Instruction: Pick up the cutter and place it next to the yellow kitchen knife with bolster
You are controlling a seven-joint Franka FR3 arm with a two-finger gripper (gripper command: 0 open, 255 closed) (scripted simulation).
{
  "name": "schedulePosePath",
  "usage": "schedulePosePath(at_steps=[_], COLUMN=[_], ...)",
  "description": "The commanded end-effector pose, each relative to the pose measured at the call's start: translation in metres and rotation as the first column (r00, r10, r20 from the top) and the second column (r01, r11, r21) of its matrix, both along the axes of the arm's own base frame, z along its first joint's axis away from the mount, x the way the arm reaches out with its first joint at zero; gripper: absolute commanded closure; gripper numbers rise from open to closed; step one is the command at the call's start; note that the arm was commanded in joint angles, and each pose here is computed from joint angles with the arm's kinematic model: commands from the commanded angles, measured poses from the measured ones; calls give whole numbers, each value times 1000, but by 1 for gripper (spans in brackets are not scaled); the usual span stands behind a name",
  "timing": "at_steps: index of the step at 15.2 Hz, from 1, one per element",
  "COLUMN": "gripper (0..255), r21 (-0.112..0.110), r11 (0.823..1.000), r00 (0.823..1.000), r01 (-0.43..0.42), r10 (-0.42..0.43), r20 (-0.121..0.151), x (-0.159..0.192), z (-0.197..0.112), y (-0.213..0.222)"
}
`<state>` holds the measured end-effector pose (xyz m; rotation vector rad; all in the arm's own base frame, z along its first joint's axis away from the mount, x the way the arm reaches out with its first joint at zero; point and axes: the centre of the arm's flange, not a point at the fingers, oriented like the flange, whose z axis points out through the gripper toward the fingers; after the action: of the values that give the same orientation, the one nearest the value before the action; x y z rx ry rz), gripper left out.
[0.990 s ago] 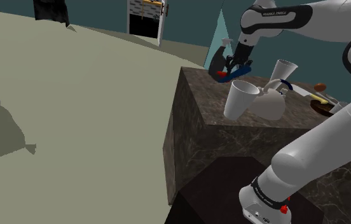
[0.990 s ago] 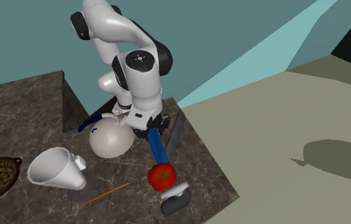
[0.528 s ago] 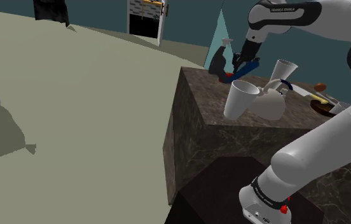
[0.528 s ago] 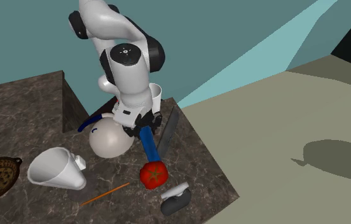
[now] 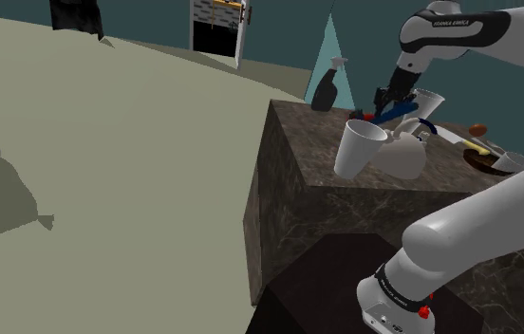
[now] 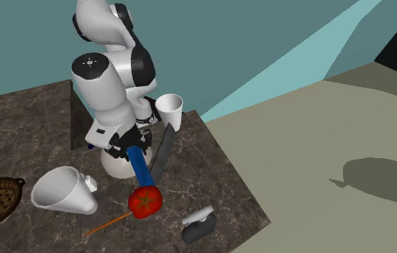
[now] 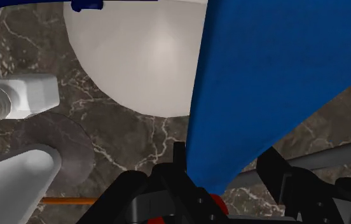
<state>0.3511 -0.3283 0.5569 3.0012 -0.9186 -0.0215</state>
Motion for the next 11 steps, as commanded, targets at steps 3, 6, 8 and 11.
schedulePosePath(at_steps=[3,6,8,11], gripper=[255,255,255,255], r21=[0,0,0,0], r11=[1000,1000,1000,1000], r00=[1000,1000,1000,1000], r01=[-1,-1,-1,-1], r10=[1,1,1,1], r20=[0,0,0,0], x=[-43,-74,-95,-126], z=[4,5,5,5], y=[-34,-59,-75,-100])
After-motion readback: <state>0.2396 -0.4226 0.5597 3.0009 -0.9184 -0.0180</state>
